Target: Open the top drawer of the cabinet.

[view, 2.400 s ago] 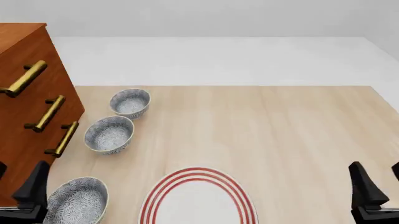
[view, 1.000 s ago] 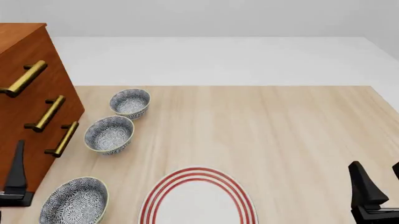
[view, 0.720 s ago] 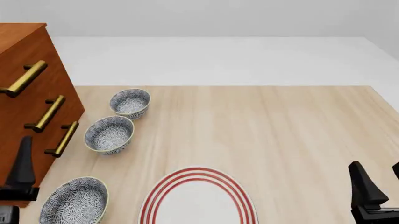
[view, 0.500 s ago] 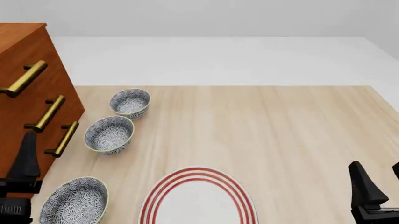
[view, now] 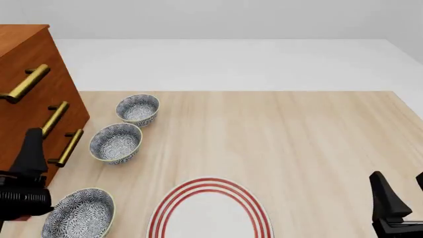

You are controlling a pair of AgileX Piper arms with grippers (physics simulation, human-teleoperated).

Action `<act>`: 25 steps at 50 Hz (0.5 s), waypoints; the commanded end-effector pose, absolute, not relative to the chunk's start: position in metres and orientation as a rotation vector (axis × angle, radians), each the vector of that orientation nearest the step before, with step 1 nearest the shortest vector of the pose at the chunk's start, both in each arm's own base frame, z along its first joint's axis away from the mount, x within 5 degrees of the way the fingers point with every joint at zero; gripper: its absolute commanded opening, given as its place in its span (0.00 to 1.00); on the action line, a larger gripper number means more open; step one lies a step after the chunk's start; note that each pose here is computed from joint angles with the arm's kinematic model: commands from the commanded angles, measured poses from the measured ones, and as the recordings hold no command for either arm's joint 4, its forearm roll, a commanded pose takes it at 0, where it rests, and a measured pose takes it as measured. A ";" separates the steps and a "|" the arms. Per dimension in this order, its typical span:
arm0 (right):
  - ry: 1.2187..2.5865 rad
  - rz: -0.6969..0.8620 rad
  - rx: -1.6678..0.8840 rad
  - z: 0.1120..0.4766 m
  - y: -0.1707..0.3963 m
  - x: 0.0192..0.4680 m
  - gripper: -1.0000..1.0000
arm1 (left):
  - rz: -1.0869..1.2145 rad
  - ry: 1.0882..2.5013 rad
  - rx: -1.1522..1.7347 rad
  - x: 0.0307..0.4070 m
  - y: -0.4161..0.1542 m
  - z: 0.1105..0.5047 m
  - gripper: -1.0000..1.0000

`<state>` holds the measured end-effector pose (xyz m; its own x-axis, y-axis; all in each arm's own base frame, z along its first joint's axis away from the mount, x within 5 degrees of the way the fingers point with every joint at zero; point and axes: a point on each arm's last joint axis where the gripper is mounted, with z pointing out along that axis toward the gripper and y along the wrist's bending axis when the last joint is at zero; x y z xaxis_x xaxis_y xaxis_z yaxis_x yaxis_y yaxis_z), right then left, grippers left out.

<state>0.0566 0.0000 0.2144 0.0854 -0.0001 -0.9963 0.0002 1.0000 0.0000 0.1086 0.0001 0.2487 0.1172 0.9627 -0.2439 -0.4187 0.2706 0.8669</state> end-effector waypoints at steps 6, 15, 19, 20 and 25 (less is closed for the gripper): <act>1.485 0.000 0.000 0.214 0.000 0.057 1.00 | 1.286 0.956 0.742 0.126 0.008 0.246 1.00; 1.485 0.000 0.000 0.214 0.000 0.057 1.00 | 1.327 0.965 0.749 0.133 0.012 0.250 1.00; 1.485 0.000 0.000 0.214 0.000 0.057 1.00 | 1.336 0.972 0.762 0.136 0.013 0.250 1.00; 1.485 0.000 0.000 0.214 0.000 0.057 1.00 | 1.336 0.972 0.762 0.136 0.013 0.250 1.00; 1.485 0.000 0.000 0.214 0.000 0.057 1.00 | 1.340 0.978 0.778 0.140 0.012 0.249 1.00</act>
